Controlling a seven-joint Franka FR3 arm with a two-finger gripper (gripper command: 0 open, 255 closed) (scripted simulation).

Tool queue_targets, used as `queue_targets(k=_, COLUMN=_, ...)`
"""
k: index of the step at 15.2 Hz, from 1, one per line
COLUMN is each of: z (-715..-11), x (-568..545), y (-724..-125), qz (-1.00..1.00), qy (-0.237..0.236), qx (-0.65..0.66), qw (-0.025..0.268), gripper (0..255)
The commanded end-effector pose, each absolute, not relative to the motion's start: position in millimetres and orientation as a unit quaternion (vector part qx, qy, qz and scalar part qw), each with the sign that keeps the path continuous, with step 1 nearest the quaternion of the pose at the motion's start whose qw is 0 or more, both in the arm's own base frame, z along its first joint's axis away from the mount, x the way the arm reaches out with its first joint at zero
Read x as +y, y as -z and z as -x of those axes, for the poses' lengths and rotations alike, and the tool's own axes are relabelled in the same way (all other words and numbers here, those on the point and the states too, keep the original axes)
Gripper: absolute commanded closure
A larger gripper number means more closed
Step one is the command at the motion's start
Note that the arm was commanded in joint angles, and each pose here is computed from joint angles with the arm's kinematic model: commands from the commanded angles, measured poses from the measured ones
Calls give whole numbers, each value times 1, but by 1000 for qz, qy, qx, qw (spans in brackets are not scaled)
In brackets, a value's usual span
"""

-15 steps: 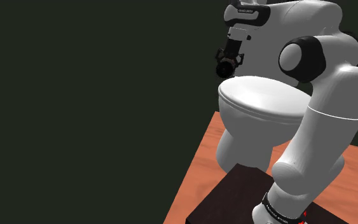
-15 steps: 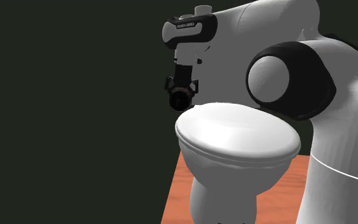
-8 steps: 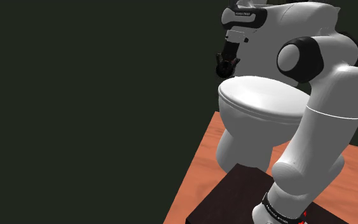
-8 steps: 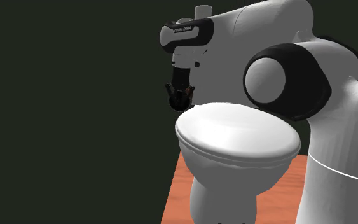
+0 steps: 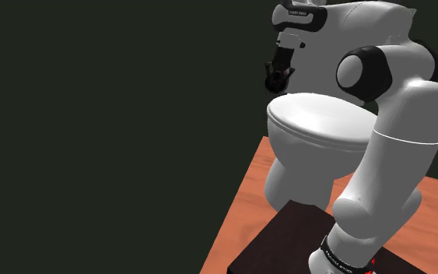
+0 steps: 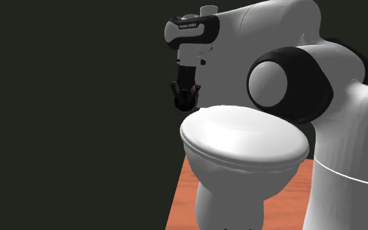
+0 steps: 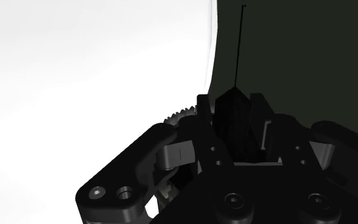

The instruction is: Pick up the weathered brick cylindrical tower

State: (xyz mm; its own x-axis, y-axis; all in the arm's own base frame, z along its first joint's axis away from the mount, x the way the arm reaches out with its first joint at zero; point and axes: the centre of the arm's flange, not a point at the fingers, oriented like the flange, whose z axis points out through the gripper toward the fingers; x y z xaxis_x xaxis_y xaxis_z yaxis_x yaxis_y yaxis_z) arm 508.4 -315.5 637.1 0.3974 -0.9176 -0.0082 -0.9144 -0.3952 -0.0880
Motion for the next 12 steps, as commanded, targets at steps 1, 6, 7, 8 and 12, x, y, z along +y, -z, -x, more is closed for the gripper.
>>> queue_targets(k=1, z=-509, x=-315, y=-649, qz=835, qy=21, qx=548, qw=39, gripper=255)
queue_targets(k=6, z=-509, x=-315, y=-675, qz=835, qy=21, qx=548, qw=39, gripper=255)
queue_targets(k=7, z=-509, x=-315, y=-681, qz=835, qy=21, qx=548, qw=39, gripper=255)
queue_targets(k=8, z=-509, x=-315, y=-686, qz=835, qy=21, qx=548, qw=39, gripper=255)
queue_targets(k=12, z=-509, x=-315, y=-697, qz=835, qy=21, qx=548, qw=39, gripper=255)
